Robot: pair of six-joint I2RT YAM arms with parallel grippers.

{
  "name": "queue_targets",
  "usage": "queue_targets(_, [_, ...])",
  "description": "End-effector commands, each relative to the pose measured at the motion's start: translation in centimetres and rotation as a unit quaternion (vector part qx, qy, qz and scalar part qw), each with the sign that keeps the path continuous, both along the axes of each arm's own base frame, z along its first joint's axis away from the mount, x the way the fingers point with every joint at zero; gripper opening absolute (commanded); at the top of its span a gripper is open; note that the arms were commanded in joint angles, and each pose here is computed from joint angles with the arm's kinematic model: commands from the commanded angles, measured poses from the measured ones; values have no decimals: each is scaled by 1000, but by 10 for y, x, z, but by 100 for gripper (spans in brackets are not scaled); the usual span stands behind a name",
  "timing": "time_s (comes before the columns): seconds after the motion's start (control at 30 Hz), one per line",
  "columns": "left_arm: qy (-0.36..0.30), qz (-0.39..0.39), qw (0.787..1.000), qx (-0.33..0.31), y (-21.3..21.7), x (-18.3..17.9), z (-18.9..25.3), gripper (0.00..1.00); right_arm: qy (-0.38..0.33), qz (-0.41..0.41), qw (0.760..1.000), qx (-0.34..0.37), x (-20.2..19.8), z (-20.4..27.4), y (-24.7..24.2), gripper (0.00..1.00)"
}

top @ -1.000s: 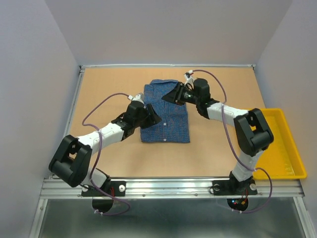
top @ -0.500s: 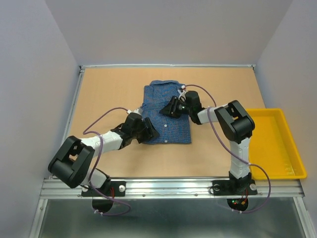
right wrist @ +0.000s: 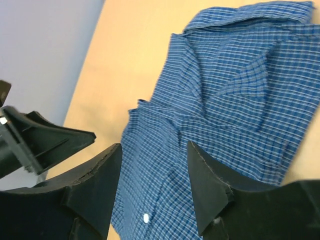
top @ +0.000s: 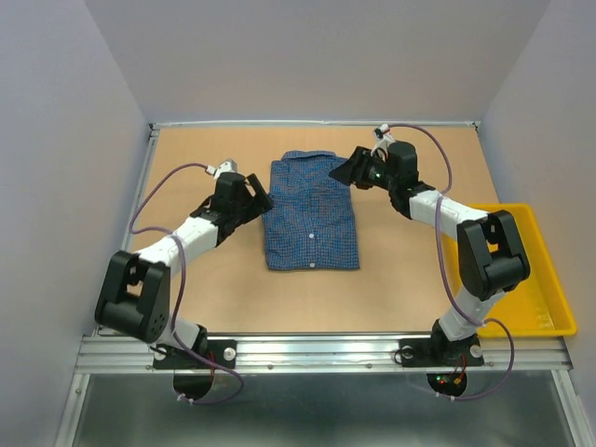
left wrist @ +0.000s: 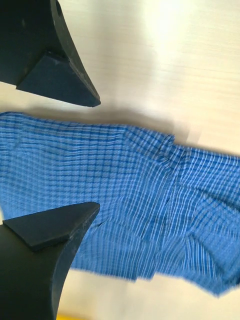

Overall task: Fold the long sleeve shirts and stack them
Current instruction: Fold the shirt

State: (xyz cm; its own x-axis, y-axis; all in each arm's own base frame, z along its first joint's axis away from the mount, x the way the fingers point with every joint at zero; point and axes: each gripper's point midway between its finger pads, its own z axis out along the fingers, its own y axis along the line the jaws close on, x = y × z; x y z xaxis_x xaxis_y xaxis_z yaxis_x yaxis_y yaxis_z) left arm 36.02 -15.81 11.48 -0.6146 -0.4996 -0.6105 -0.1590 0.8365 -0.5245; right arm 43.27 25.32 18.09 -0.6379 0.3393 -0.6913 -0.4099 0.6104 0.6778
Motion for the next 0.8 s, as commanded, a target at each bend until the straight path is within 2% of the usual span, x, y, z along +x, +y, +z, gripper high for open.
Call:
queue_targets(0.0, [7, -13, 999, 46, 0, 24, -12, 86, -2, -32, 998, -47, 1, -12, -22, 62])
queue_targets(0.07, [11, -18, 998, 55, -5, 39, -17, 79, -5, -31, 998, -55, -1, -15, -25, 63])
queue_targets(0.23, [26, -35, 997, 63, -16, 60, -33, 72, 7, -33, 997, -70, -4, -29, -30, 63])
queue_targets(0.33, [31, -46, 997, 57, -26, 71, -38, 60, 9, -32, 997, -72, -6, -32, -31, 63])
queue_targets(0.4, [24, -49, 997, 57, -29, 80, -36, 50, 10, -32, 997, -74, -7, -33, -31, 63])
queue_targets(0.43, [24, -64, 996, 48, -35, 80, -35, 41, 10, -33, 997, -75, -7, -33, -32, 63])
queue_targets(0.57, [6, -78, 996, 49, -41, 90, -25, 21, 10, -32, 997, -75, -8, -33, -32, 63])
queue_targets(0.67, [-14, -100, 994, 45, -47, 93, -15, 13, 9, -30, 997, -74, -8, -32, -33, 63])
queue_targets(0.77, [-42, -119, 992, 31, -52, 91, -7, 12, 13, -23, 997, -71, -12, -33, -31, 63])
